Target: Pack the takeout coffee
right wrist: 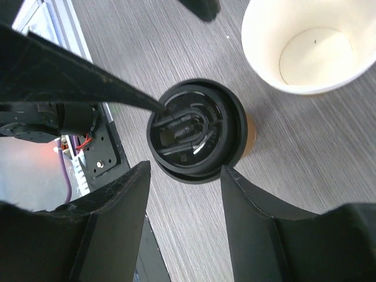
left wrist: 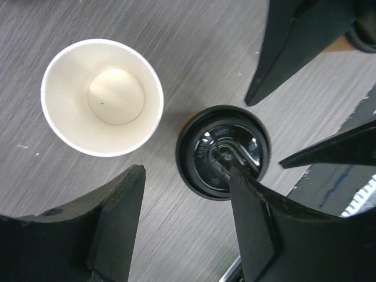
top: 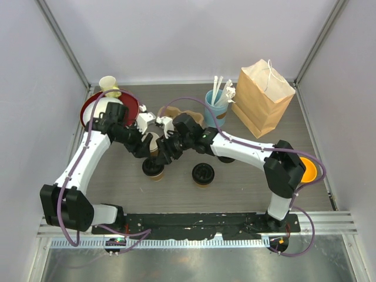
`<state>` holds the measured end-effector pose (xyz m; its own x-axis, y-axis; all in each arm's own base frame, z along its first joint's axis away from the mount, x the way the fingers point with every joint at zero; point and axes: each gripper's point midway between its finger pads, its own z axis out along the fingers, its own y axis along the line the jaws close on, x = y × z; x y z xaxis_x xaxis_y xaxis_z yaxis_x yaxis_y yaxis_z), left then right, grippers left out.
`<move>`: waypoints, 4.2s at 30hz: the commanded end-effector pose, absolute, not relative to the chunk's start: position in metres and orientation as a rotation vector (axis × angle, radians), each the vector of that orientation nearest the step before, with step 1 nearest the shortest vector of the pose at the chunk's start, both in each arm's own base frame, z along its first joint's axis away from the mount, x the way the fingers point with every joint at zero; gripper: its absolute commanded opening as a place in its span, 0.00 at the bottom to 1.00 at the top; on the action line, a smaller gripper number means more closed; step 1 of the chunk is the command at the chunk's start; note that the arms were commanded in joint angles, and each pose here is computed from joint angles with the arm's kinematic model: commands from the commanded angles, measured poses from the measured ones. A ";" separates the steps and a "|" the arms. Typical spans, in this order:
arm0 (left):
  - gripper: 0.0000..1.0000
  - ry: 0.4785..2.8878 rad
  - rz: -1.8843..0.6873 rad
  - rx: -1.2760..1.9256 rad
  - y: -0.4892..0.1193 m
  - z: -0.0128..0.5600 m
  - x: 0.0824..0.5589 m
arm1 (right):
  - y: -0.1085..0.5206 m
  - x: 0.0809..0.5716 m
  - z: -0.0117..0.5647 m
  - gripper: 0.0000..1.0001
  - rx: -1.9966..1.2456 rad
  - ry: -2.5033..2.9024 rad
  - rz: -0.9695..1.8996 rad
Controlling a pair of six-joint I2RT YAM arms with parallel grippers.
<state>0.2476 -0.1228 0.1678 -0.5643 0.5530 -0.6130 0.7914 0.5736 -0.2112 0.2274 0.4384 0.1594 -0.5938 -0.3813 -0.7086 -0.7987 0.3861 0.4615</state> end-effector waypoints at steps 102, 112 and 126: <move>0.66 2.527 -0.878 0.722 -0.103 0.143 0.235 | 0.463 0.185 0.114 0.59 -2.105 0.859 0.484; 0.66 2.515 -0.859 0.747 -0.101 0.157 0.233 | 0.473 0.170 0.158 0.68 -2.010 0.833 0.613; 0.66 2.546 -0.711 0.620 -0.076 0.159 0.245 | 0.489 0.183 0.213 0.27 -1.711 1.072 0.899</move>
